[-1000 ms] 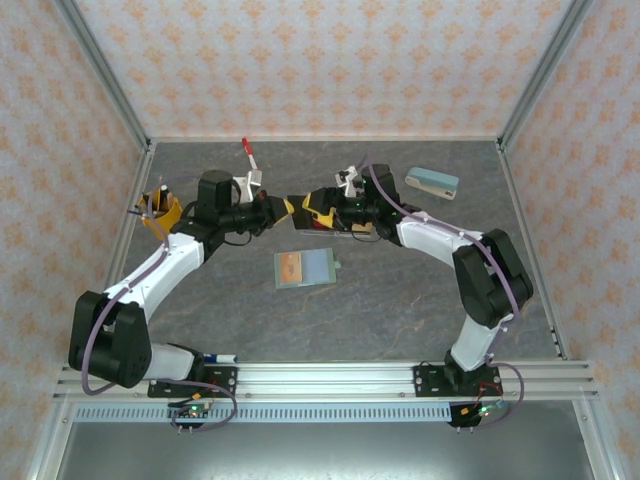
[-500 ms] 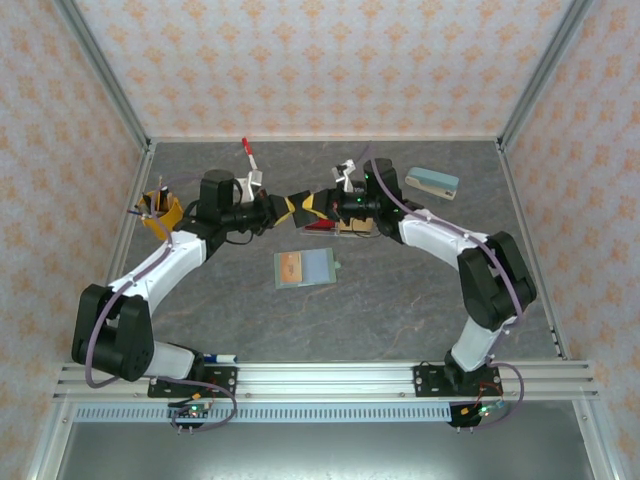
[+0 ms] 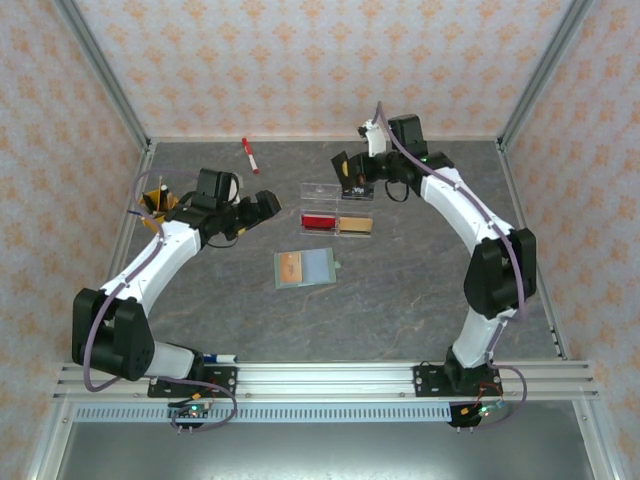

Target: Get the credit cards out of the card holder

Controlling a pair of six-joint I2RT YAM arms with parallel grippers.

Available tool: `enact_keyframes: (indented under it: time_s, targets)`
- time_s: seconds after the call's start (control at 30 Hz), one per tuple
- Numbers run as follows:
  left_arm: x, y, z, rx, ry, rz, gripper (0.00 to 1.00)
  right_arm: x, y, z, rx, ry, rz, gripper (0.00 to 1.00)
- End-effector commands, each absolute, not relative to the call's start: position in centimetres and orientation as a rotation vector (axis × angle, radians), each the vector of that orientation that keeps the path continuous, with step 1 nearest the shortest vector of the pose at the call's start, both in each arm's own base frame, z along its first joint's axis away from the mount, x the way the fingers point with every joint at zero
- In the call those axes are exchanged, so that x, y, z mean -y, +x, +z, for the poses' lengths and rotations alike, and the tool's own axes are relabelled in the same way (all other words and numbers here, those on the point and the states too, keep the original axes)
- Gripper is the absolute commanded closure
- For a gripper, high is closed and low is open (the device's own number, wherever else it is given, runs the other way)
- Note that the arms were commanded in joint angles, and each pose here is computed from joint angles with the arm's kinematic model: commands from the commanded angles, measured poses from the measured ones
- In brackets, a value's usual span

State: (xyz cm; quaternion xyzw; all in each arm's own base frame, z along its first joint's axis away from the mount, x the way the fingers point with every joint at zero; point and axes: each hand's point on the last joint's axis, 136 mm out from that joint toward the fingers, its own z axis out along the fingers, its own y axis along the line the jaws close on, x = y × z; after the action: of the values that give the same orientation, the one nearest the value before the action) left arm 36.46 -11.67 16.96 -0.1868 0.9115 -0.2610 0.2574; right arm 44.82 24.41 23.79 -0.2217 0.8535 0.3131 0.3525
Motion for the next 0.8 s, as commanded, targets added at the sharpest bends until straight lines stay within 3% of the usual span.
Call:
enact_keyframes:
  time_s: [0.0,0.13,0.37,0.77]
  targets:
    - [8.9,36.6,18.2,-2.459,-0.486,-0.515,0.00,-23.0,45.6,21.0,-2.166,-0.913,0.561,1.00]
    - [8.5,36.8,18.4,-2.462,-0.496,-0.505,0.00,-22.1,46.2,19.3,-2.133,-1.166,0.412,1.00]
    - [8.4,37.2,17.5,-2.498,-0.460,-0.534,0.00,-21.2,46.4,17.4,-2.099,-1.467,0.456,1.00]
    - [8.2,37.5,15.0,-2.569,-0.488,-0.581,0.00,-21.2,46.7,15.9,-1.975,-1.660,0.414,1.00]
